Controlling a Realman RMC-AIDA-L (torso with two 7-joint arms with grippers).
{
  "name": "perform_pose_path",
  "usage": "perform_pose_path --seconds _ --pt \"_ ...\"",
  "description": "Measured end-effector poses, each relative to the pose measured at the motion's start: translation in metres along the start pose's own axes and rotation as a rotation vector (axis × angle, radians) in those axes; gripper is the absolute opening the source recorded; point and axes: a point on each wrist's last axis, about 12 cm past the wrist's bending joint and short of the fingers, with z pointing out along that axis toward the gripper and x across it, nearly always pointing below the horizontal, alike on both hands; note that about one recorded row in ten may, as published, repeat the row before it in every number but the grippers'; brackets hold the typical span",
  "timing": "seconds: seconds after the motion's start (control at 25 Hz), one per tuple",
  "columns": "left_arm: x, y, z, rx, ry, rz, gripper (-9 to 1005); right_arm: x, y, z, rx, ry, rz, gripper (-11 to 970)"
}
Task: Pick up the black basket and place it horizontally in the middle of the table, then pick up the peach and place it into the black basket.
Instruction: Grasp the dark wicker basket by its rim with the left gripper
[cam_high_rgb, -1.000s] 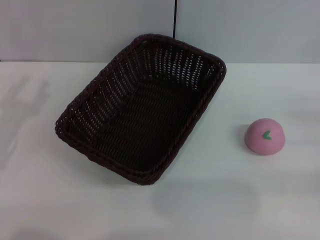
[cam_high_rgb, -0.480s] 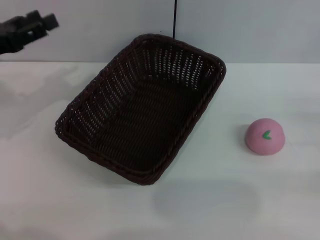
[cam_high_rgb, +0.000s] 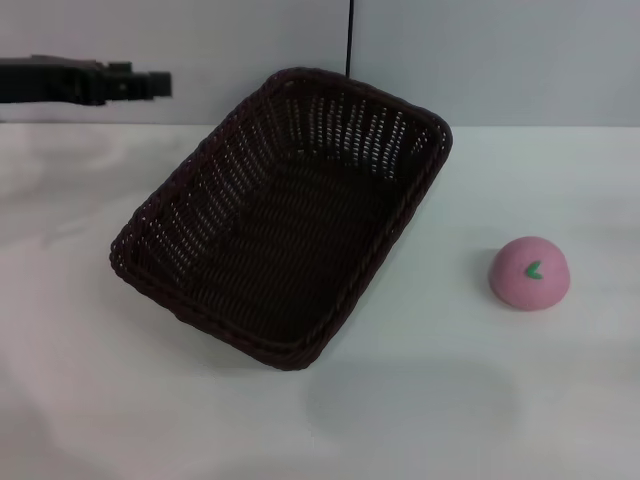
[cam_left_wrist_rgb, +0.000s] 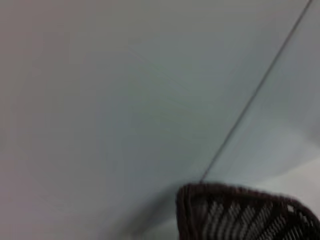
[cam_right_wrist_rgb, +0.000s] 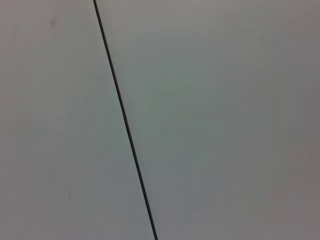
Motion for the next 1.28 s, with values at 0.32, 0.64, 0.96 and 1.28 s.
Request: perform_pose_path --seconds 0.32,0.64,0.96,1.28 --pt "-0.007 -0.016 0.028 -0.029 0.172 -0.016 659 0.002 0.001 0.000 0.003 0.007 0.006 513" --pt "-0.006 -0.018 0.039 -0.060 0.234 -0.018 641 0.003 0.001 0.001 0.008 0.019 0.010 513" --pt "0.005 -0.016 0.042 -0.060 0.256 -0.045 623 0.004 0.000 0.000 0.015 0.029 0.009 512" --pt "0.011 -0.013 0.045 -0.071 0.286 -0.051 605 0.004 0.001 0.001 0.013 0.028 0.010 513"
